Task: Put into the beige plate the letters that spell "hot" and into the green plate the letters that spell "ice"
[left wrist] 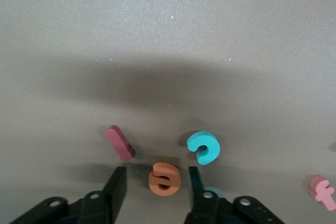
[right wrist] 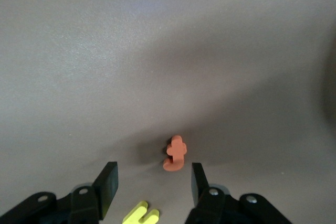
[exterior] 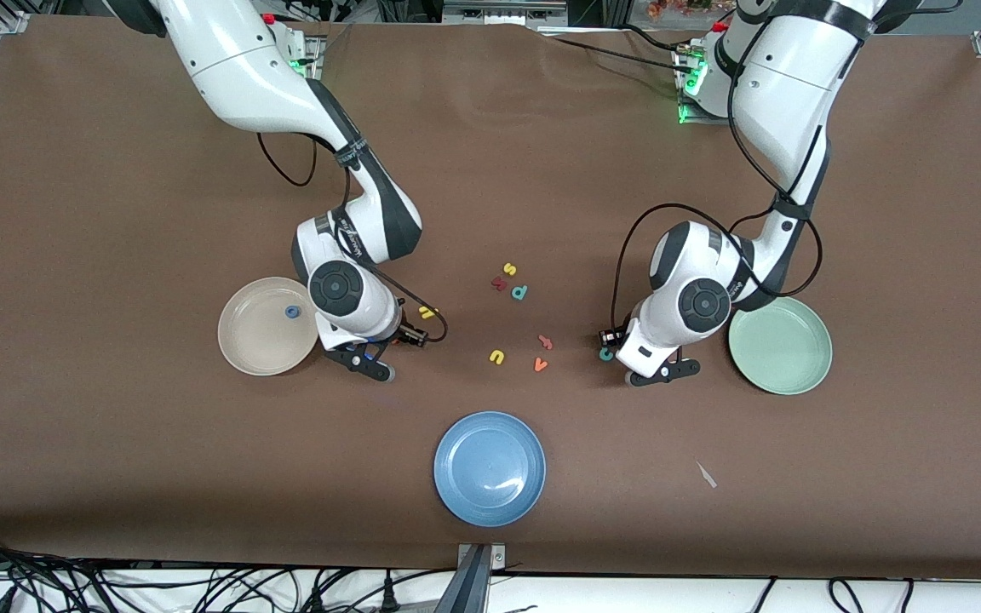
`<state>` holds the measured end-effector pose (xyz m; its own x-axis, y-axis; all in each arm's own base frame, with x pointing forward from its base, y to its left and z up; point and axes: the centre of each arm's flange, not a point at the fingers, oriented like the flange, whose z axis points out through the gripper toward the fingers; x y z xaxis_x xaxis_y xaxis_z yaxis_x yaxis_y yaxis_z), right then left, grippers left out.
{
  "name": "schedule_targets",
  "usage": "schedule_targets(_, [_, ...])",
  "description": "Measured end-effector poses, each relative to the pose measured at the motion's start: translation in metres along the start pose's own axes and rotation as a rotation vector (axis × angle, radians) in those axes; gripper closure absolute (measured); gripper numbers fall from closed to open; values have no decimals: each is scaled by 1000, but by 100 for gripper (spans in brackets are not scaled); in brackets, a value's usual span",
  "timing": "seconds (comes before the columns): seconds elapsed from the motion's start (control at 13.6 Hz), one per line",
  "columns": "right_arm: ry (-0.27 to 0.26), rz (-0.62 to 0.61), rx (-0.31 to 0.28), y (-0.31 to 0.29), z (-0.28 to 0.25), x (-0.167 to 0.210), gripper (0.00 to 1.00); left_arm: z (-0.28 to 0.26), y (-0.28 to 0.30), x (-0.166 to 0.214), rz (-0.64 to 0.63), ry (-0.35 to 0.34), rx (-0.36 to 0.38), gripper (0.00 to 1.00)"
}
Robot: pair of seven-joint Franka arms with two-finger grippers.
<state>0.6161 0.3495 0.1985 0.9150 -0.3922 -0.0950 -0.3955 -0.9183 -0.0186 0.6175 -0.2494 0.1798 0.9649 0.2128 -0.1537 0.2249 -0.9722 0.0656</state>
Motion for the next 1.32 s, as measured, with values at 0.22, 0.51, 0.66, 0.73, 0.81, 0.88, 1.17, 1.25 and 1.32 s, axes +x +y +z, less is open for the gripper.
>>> schedule_targets(0.22, [1,2,-2,1,7,1,45,1,3,-2,12,6,5,48])
schedule_targets(0.51, [-1,4,-7,4,9,1,59,9,4,0,13,21,-2,50])
schedule_targets(0.66, [-2,5,-9,5,11,1,59,9,3,0,12,22,-1,53])
schedule_targets(0.73, [-2,5,-10,5,11,1,59,9,3,1,11,23,-1,63])
schedule_targets(0.81, [-3,5,-10,5,12,1,59,6,3,2,11,27,-3,73])
schedule_targets(0.88, [-3,5,-10,5,12,1,59,5,4,1,12,29,-4,75])
schedule_targets(1.17, [-6,6,-14,7,14,0,59,4,1,3,6,29,-3,75])
schedule_targets(1.25, [-7,6,-16,7,15,0,59,-2,-3,6,-2,21,1,75])
schedule_targets(1.32, [-8,7,-19,8,16,0,59,-14,-12,10,-16,1,12,75])
